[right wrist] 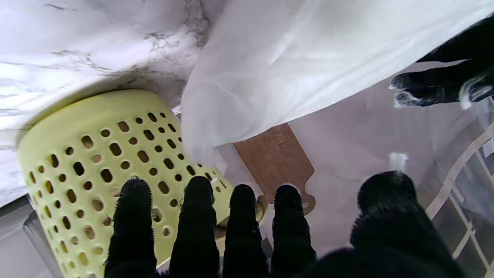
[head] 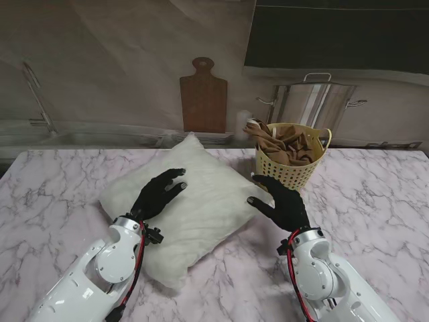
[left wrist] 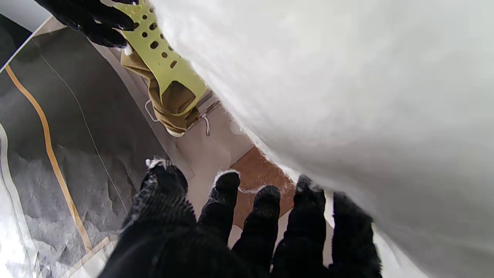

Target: Remove the pillowcase from the pillow and put it in the laundry basket

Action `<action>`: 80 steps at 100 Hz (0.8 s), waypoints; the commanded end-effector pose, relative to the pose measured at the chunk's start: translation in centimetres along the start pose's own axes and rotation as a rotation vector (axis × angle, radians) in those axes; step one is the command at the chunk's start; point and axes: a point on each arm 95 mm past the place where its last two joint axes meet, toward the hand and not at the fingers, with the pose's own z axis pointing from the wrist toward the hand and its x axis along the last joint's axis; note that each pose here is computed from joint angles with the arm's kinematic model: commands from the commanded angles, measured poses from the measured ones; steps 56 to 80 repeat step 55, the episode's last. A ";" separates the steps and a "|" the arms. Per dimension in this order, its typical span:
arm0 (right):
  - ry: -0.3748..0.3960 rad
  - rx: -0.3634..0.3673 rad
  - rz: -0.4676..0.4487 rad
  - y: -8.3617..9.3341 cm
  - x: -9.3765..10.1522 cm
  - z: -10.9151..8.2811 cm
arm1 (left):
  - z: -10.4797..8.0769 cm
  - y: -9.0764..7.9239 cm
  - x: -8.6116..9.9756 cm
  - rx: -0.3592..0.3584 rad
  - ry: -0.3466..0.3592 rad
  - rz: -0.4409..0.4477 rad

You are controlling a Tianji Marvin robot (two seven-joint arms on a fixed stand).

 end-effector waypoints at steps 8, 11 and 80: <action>-0.034 -0.001 0.007 0.3 -1.5 -0.3 | -0.2 -0.5 0.0 -0.028 0.012 0.028; -0.033 0.000 0.007 0.4 -1.5 -0.3 | -0.2 -0.7 0.0 -0.028 0.013 0.035; -0.011 -0.002 0.036 0.8 -0.9 0.2 | 0.4 -1.3 -0.5 -0.031 -0.006 0.054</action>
